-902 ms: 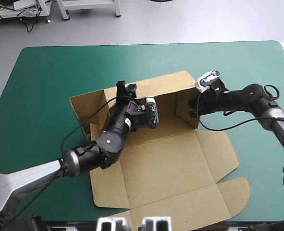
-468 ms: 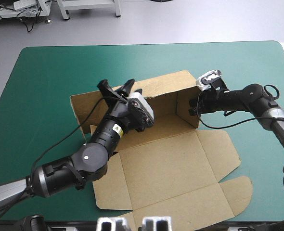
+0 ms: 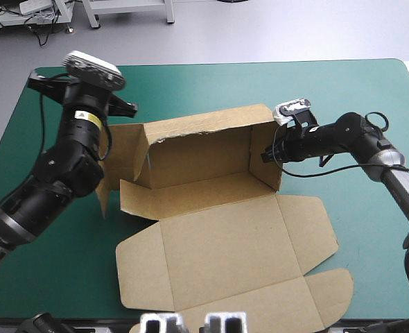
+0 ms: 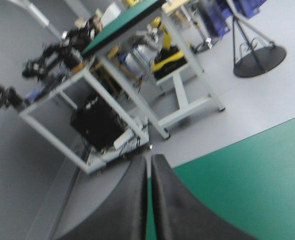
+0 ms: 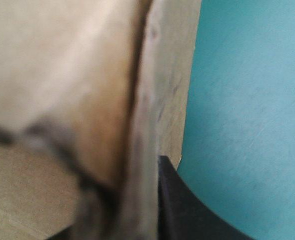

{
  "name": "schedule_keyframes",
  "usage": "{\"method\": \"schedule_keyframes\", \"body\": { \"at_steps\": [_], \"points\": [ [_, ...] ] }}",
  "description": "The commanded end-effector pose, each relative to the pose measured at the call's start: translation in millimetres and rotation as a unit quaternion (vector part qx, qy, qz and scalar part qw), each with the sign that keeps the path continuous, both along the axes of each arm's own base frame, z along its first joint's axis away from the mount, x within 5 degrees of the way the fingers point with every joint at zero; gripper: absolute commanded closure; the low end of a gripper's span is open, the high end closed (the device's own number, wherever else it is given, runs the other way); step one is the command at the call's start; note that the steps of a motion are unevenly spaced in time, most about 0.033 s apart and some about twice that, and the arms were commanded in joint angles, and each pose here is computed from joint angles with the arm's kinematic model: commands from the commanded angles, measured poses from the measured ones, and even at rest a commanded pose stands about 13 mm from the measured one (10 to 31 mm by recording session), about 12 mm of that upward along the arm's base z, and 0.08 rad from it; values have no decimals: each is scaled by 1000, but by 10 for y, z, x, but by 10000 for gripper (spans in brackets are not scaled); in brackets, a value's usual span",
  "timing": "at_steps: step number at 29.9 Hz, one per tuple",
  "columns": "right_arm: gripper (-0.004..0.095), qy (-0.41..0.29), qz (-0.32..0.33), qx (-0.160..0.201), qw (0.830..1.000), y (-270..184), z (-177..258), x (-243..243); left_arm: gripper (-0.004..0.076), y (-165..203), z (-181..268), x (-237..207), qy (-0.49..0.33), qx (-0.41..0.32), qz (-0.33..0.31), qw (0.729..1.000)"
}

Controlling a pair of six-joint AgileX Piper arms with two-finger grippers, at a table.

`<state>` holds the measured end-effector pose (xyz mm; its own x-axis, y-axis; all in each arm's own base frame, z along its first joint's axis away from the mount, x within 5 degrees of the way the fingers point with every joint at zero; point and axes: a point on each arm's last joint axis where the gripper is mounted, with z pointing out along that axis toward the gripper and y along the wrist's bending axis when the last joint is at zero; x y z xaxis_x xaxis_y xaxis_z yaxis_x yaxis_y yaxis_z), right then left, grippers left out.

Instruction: Fold the box

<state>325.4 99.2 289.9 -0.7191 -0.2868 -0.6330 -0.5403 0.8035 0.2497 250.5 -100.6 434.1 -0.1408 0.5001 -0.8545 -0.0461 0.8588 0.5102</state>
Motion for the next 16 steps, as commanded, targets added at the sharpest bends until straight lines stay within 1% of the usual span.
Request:
{"method": "schedule_keyframes", "body": {
  "at_steps": [1,4,6,8,10,12,14,16],
  "points": [
    [911,32,-9,38,999,52,452,-153,712,400,162,19,10,-52,57,997],
    [911,78,15,37,996,70,561,-241,712,716,57,79,60,-99,107,988],
    [911,92,20,20,995,50,610,-270,712,872,-17,92,95,-132,124,979],
    [911,97,6,-1,995,11,624,-269,712,1055,-82,90,125,-159,145,969],
    [911,106,-11,-25,994,-30,589,-247,712,1146,-135,77,152,-184,152,959],
    [912,116,-13,-49,992,-56,505,-202,712,1229,-187,56,180,-204,155,950],
    [912,124,0,-66,990,-54,385,-126,712,1260,-229,38,207,-216,147,943],
    [912,123,12,-75,989,-39,255,-23,712,1260,-254,35,223,-216,136,941]
  ]
}}
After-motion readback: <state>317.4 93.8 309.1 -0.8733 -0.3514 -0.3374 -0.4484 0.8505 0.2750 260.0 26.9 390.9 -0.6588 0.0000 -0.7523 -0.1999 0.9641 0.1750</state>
